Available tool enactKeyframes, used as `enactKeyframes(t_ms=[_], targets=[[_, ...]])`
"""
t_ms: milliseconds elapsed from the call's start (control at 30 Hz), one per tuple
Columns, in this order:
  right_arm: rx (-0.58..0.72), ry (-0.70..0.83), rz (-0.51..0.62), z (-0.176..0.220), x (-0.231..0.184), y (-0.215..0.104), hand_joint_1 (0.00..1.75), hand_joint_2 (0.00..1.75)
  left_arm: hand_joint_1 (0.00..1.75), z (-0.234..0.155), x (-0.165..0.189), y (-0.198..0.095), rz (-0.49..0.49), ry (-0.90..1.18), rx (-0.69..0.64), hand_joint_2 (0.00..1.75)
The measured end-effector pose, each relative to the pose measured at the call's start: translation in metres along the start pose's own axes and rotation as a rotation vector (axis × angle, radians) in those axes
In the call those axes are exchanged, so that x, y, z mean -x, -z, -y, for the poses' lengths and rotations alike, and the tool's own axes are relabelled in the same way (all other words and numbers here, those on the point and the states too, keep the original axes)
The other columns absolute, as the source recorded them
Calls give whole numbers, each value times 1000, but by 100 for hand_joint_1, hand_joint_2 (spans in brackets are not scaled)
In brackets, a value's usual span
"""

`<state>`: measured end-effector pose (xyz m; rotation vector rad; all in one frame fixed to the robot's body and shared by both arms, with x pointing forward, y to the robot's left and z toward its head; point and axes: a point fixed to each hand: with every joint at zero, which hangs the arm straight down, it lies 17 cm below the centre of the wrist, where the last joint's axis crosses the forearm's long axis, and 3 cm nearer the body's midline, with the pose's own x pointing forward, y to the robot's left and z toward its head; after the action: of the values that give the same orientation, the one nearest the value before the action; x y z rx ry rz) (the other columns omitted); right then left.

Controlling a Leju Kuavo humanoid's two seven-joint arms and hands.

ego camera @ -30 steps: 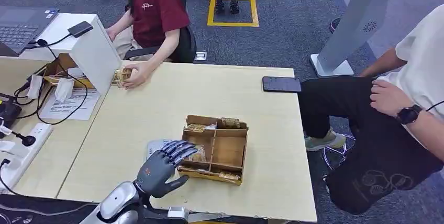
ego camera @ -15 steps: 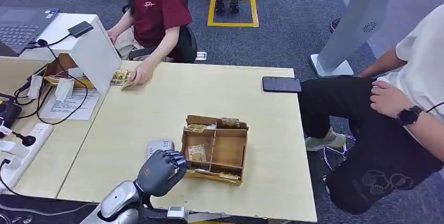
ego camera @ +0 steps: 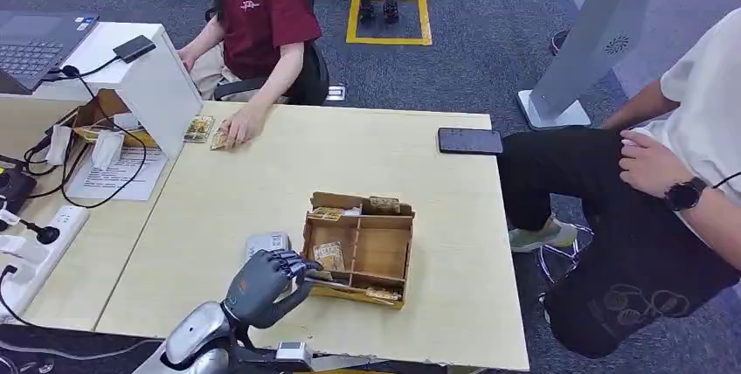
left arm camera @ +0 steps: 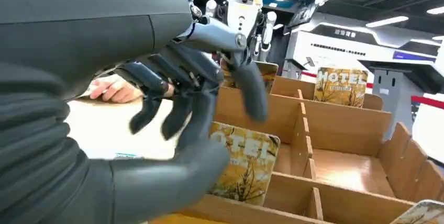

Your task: Pass the card to the sensor for recognition and then transmit it.

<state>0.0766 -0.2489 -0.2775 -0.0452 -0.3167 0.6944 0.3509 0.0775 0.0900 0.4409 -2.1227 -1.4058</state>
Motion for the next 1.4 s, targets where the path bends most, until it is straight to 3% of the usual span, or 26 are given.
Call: enactKeyframes(t_ms=[1400], targets=[[-8, -13, 2, -2, -1, 0, 0, 0, 0, -1, 5, -2, 3, 70, -1, 175]])
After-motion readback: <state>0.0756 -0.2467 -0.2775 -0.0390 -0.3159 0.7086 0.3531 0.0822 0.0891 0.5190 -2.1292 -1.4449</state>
